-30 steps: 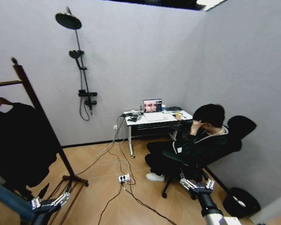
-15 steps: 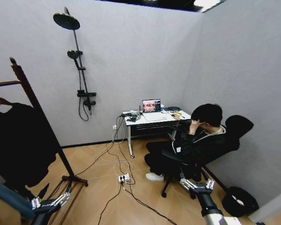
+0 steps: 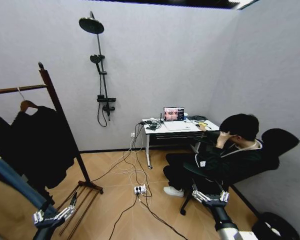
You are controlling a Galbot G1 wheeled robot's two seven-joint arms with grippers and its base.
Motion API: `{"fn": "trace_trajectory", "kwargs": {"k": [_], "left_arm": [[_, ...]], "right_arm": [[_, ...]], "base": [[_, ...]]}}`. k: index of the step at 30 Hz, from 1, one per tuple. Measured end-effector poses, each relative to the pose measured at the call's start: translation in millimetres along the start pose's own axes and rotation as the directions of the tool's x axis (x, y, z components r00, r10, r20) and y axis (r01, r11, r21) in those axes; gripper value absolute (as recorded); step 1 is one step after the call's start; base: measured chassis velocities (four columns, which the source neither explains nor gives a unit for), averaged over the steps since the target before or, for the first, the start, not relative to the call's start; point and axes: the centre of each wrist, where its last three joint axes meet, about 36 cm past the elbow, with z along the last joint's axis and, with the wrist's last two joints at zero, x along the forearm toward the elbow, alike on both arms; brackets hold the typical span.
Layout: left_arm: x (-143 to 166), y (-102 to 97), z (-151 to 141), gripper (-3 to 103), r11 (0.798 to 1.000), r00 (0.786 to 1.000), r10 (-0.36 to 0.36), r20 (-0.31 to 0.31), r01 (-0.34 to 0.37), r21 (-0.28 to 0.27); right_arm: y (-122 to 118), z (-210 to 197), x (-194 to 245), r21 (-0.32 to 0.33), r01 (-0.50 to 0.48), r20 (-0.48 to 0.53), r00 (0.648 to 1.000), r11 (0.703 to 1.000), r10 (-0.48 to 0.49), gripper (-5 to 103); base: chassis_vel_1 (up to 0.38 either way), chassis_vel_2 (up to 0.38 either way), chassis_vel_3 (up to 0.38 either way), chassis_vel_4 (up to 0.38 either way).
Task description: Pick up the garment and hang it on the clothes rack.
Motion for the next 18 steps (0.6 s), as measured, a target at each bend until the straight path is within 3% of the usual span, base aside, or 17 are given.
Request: {"fn": "trace_trajectory", "kwargs": {"k": [9,18], "left_arm": [[0.0,0.0,0.0,100,1.000,1.000,0.000,0.000,0.000,0.000],[0.0,0.0,0.0,100,1.000,1.000,0.000,0.000,0.000,0.000]], "right_arm": [[0.0,0.0,0.0,0.000,0.000,0.000,1.000,1.000,0.000,100],[0.0,0.0,0.0,0.000,0.000,0.000,1.000,1.000,0.000,100]], "base": [[0.021,-0.018,-0.030,0.024],[0.177,-0.179,-0.172,0.174]]}}
